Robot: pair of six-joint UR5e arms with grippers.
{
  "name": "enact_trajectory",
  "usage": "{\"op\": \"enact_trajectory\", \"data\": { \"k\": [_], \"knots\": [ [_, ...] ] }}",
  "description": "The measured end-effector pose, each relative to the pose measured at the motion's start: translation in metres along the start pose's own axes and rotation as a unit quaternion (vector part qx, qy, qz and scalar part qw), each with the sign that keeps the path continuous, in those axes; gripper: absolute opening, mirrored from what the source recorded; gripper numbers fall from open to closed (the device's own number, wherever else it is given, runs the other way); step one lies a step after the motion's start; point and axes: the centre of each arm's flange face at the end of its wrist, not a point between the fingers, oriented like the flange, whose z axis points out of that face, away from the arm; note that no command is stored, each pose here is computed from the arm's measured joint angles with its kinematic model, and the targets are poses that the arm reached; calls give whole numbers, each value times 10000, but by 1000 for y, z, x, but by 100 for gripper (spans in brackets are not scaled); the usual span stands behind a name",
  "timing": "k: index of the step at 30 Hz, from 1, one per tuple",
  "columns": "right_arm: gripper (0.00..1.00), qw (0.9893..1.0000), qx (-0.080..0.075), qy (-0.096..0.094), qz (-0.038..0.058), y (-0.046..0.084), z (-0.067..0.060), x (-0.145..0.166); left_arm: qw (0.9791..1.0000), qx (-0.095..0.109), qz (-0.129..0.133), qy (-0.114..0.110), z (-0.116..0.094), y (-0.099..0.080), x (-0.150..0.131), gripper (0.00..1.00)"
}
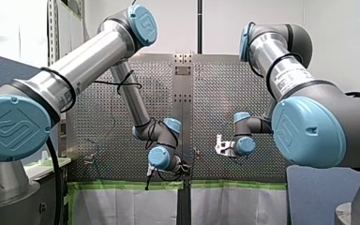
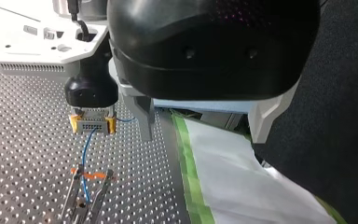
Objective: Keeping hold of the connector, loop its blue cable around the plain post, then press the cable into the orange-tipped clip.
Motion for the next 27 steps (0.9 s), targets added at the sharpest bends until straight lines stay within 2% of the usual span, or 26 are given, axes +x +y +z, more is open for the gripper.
{"op": "enact_trajectory", "data": {
  "k": [9, 13, 15, 21, 27],
  "knots": [
    [0, 10000, 4, 2, 1, 0, 0, 0, 9991, -415, 99, 6, 0, 10, 0, 100],
    [0, 10000, 5, 7, 6, -1, 0, 0, 9979, -596, 241, -125, 2, 12, -3, 100],
    [0, 10000, 4, 7, 7, 0, 0, 0, 9974, -624, 302, -218, 4, 10, -6, 100],
    [0, 10000, 3, 8, 9, 0, 0, 0, 9973, -429, 446, -383, 14, 0, -20, 100],
    [0, 10000, 3, 8, 9, 0, 0, 0, 9979, -55, 219, -605, 29, -19, -42, 100]
  ]
}}
